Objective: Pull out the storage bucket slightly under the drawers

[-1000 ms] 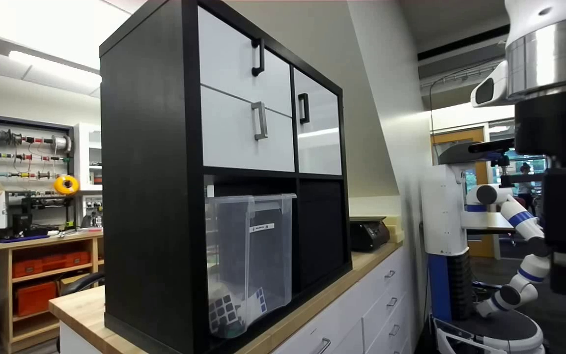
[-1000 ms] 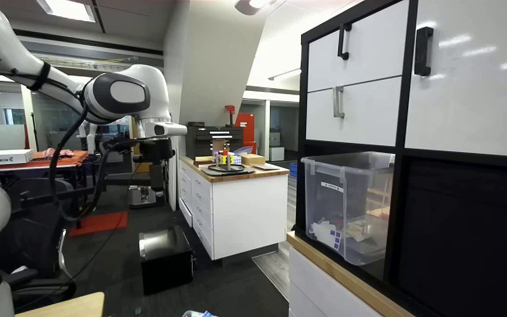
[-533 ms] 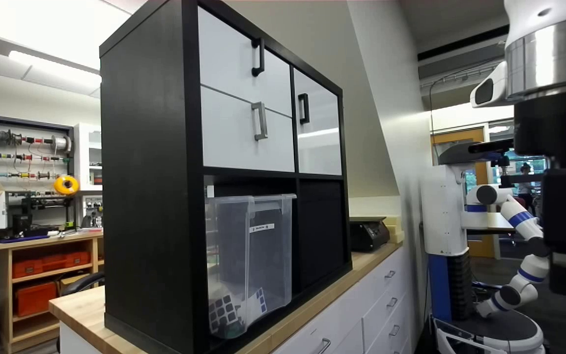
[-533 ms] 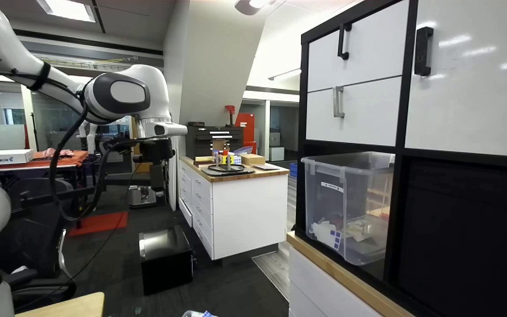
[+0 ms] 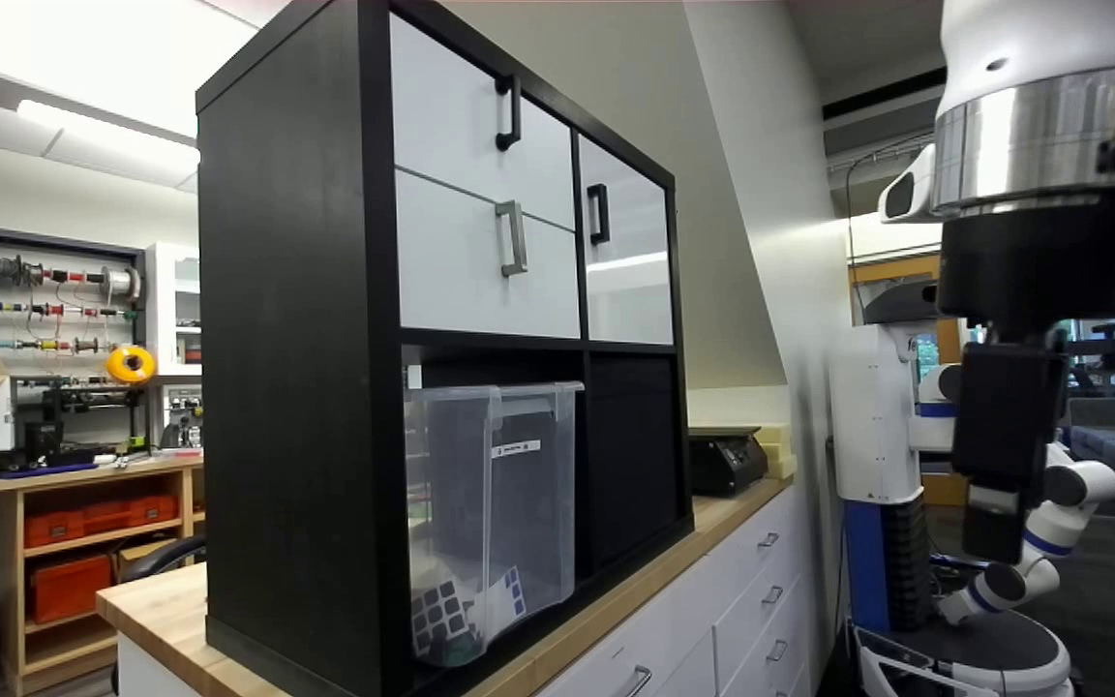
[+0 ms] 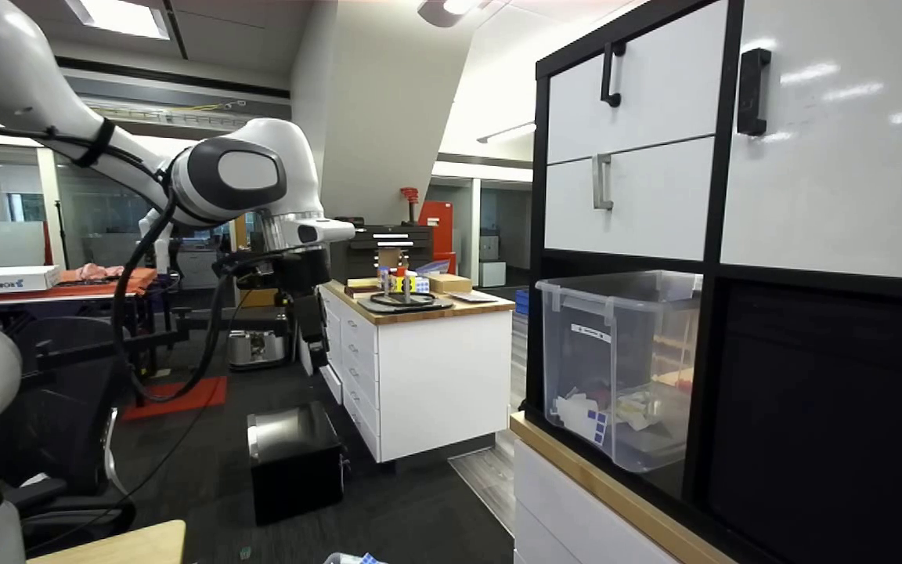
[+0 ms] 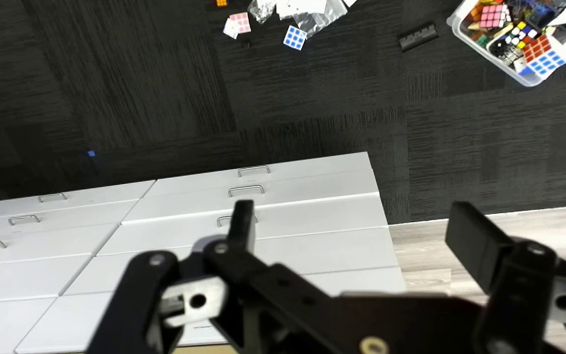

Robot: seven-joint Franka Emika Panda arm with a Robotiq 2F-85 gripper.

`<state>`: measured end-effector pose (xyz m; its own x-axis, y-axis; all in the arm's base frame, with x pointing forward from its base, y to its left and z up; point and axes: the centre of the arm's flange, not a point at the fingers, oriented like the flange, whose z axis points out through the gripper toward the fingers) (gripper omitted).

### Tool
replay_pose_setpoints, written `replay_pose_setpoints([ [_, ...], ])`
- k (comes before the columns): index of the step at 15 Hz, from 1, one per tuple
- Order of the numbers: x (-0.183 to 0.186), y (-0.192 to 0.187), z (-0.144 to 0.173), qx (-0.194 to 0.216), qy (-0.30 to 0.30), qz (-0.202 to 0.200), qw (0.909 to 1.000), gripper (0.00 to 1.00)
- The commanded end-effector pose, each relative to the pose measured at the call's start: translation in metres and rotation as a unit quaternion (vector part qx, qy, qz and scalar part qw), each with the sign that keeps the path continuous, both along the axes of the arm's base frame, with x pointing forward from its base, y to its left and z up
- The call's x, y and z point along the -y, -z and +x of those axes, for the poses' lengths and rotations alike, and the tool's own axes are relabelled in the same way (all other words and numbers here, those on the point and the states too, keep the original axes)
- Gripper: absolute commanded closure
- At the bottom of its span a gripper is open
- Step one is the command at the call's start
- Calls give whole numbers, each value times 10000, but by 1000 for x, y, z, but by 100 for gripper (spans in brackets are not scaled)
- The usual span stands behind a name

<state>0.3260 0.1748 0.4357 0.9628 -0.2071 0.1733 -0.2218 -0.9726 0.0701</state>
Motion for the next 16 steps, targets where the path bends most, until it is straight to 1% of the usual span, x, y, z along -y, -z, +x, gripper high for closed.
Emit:
replay_pose_setpoints([
  [1, 12, 10, 44, 153, -40, 10, 9999, 0],
  [6, 26, 23, 100, 356, -110, -27, 9993, 0],
  [12, 34, 27, 165, 441, -256, -76, 9987, 0],
  [16, 47, 30, 207, 445, -235, -55, 9987, 0],
])
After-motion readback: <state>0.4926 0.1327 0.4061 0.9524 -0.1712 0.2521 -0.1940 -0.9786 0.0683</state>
